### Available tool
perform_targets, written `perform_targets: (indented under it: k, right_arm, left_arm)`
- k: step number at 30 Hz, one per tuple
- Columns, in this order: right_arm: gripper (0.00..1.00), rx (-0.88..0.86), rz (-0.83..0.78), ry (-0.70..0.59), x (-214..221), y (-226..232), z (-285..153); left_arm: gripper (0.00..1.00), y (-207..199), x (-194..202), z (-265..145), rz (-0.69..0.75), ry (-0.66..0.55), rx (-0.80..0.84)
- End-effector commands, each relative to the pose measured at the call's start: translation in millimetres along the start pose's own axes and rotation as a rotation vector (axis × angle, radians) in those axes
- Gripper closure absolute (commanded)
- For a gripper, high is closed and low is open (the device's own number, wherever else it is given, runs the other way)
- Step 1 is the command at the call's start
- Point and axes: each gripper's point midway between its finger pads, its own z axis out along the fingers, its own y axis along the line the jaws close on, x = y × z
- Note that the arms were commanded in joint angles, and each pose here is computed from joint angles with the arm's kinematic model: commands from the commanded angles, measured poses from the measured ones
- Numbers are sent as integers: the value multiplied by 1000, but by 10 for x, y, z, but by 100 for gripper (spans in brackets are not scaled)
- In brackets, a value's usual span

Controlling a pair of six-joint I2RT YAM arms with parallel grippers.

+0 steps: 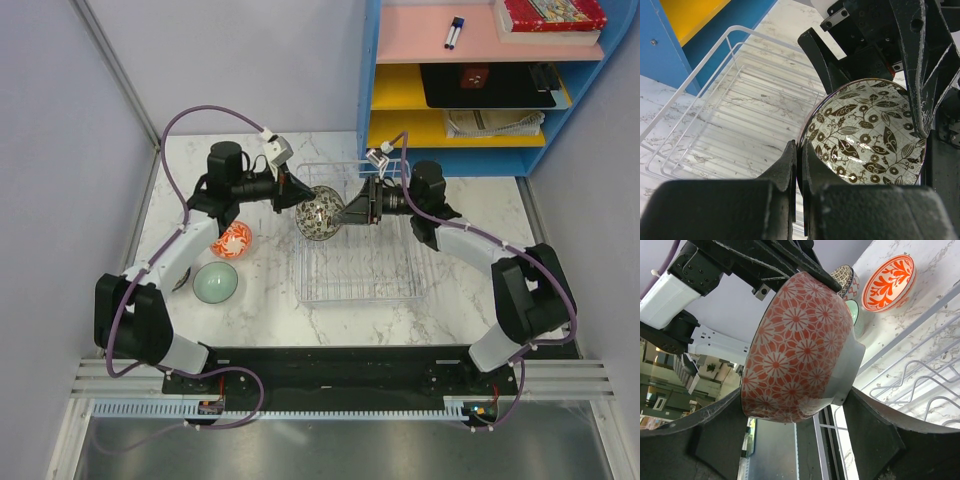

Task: Load the bowls into the dish rack

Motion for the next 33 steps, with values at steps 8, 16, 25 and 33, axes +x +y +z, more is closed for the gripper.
perform_targets:
  k: [8, 16, 25, 33]
  right_arm:
    - [28, -131, -68, -97, -234, 271, -39]
    - [62, -130, -77, -97, -218, 264, -43]
    - [100, 36, -41, -96, -202, -70, -25]
    - [100, 247, -171, -128, -387, -319, -115]
  left_arm:
    - [98, -104, -217, -30, 99, -66, 8]
    - [98, -73, -209, -3, 84, -63, 7]
    - [64, -10, -174, 14, 64, -41, -9]
    - [23, 199, -248, -265, -28, -74, -24]
